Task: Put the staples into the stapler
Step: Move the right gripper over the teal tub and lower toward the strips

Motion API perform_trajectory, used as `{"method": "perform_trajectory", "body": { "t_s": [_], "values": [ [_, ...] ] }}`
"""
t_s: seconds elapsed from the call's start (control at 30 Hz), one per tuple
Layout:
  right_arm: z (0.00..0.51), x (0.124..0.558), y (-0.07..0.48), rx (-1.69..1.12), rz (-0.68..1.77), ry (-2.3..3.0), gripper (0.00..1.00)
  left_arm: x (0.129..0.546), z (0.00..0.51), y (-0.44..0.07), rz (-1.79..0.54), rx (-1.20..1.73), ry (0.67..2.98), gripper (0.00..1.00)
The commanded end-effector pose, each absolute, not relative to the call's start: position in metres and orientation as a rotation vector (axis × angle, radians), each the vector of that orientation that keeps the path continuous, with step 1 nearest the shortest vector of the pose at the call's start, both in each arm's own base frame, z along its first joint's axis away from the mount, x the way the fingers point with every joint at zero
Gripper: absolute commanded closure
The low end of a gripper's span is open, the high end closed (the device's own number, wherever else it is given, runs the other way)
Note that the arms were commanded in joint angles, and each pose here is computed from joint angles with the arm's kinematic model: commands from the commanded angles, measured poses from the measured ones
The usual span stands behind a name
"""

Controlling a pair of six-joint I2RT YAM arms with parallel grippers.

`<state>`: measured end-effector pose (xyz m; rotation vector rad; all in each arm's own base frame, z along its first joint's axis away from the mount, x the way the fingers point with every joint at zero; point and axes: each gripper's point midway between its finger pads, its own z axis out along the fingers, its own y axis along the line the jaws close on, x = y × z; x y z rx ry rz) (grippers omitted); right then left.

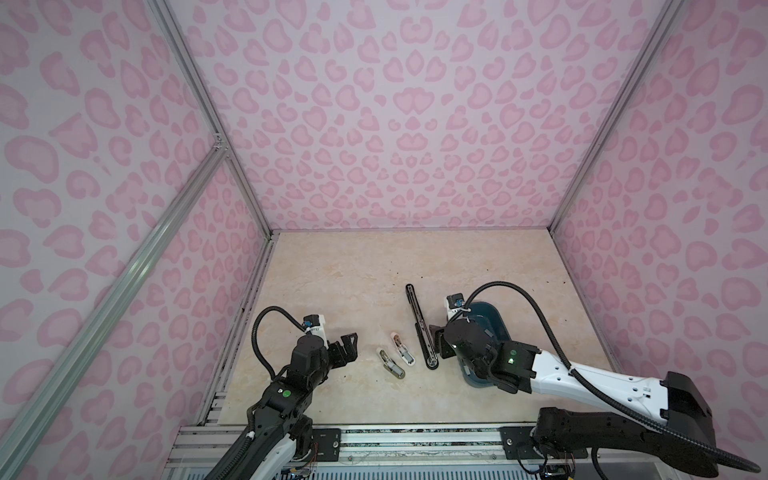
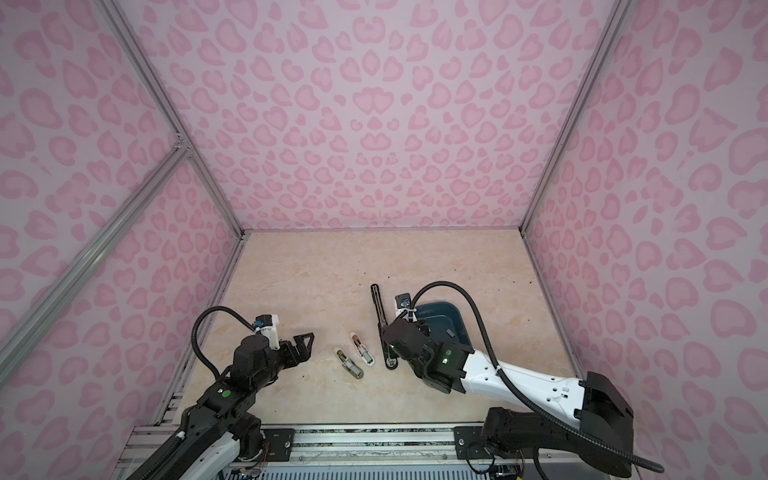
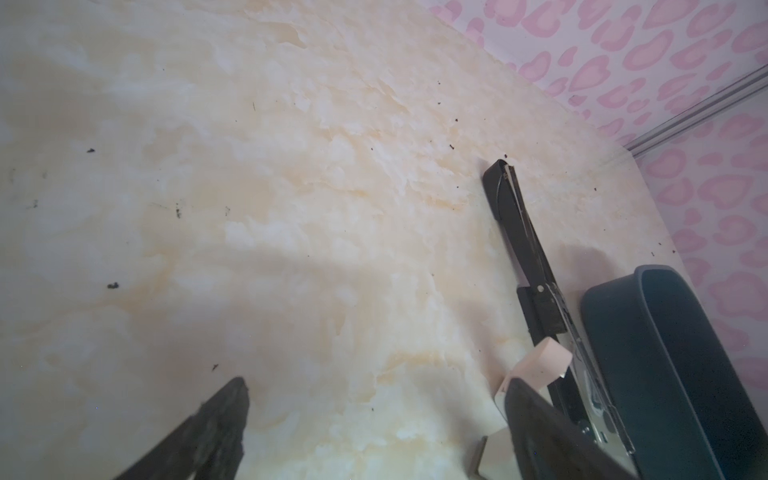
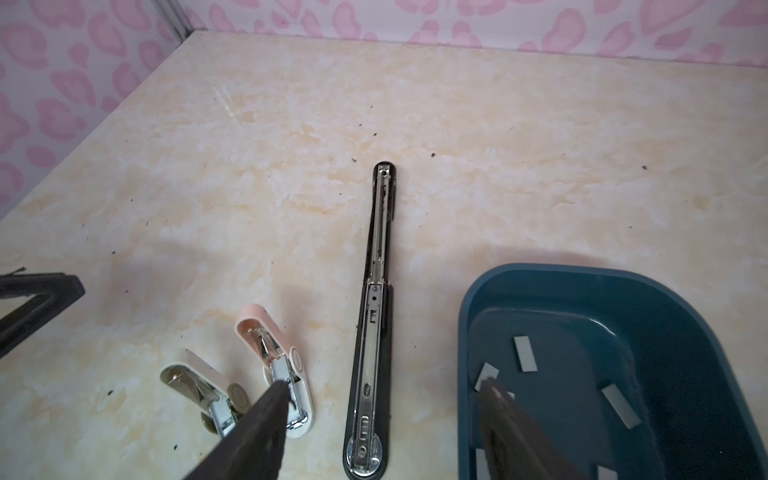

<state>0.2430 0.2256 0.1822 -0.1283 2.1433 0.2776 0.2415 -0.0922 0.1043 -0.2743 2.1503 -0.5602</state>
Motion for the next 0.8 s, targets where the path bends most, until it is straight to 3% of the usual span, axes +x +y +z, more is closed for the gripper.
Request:
{"method": "perform_trajectory", "body": {
  "t_s": [0.0,0.07,0.13,0.2,0.37,0.57,0.77],
  "values": [
    [0.189,0.247,0.166,0.277,0.167,2.034,0.21,0.247,0.12,-0.091,-0.601,-0.349,2.081,0.03],
    [0.185,0.244,0.171,0.185,0.233,2.058,0.05,0.249,0.129,-0.095,-0.649,-0.36,2.039,0.03],
    [0.19,0.243,0.195,-0.058,0.374,2.071,0.02,0.253,0.145,-0.091,-0.63,-0.361,2.001,0.03],
    [0.196,0.238,0.208,-0.218,0.472,2.041,0.02,0.255,0.16,-0.082,-0.565,-0.361,1.977,0.03],
    [0.191,0.254,0.162,0.045,0.446,2.071,0.02,0.261,0.163,-0.049,-0.437,-0.551,1.886,0.03],
    [0.16,0.268,0.131,0.166,0.41,2.255,0.03,0.269,0.165,-0.066,-0.357,-0.295,1.974,0.03],
    [0.129,0.262,0.127,0.169,0.343,2.371,0.17,0.277,0.154,-0.081,-0.38,-0.194,1.988,0.03]
  ]
}}
